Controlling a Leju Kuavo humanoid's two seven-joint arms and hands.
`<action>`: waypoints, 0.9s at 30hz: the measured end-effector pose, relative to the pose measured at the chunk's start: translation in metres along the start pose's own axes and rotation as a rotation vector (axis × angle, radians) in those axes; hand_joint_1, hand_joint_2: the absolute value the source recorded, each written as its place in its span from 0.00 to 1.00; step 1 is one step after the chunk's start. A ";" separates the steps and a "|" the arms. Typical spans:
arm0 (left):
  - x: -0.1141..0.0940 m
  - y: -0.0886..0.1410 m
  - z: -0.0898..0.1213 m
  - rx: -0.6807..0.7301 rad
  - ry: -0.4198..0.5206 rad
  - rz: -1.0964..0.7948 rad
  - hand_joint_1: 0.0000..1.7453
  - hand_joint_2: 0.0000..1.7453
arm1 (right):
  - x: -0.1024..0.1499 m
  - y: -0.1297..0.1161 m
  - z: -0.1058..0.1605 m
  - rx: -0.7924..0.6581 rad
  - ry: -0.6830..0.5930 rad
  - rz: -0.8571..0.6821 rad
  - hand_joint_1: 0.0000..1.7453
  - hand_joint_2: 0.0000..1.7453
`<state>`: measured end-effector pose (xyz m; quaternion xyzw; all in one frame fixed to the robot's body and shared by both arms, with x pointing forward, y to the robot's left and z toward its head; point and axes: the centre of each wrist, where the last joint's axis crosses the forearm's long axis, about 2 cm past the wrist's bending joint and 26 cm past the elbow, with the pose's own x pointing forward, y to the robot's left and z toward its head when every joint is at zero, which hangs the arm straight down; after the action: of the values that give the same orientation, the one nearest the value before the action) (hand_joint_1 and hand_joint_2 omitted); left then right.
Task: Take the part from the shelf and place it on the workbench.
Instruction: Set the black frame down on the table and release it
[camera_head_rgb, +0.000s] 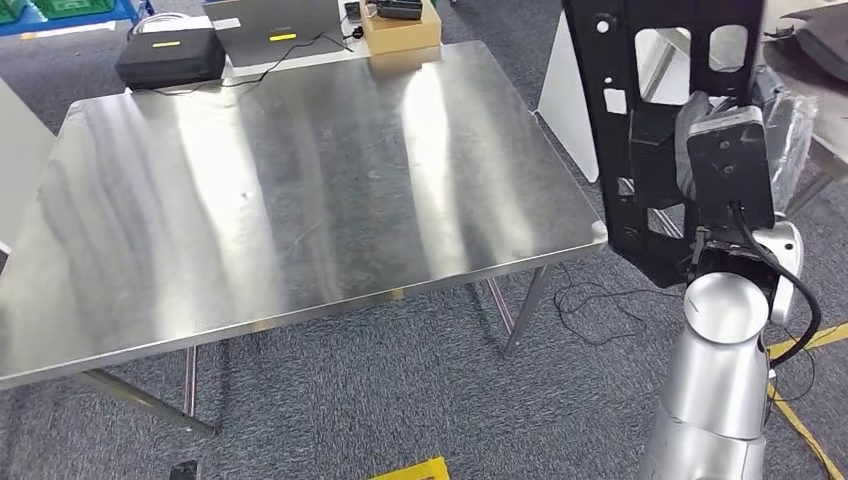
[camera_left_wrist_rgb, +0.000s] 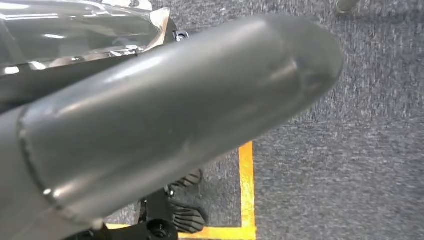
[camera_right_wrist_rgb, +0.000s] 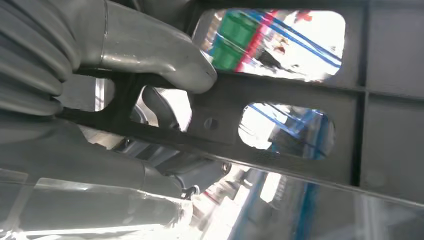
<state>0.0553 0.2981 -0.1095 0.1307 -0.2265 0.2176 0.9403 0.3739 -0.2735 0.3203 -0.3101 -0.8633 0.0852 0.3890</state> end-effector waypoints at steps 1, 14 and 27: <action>0.000 0.000 0.000 0.002 -0.001 -0.001 0.00 0.00 | 0.001 0.001 -0.001 0.003 -0.003 0.000 1.00 1.00; 0.003 0.000 -0.001 0.001 -0.005 -0.020 0.00 0.00 | 0.002 0.016 -0.042 0.049 0.073 0.315 1.00 1.00; 0.004 -0.005 0.000 0.005 -0.006 0.057 0.00 0.00 | 0.007 0.061 -0.064 0.141 0.062 0.446 1.00 1.00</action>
<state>0.0604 0.2955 -0.1088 0.1273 -0.2326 0.2444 0.9327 0.4458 -0.2266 0.3447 -0.4677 -0.7530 0.2195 0.4075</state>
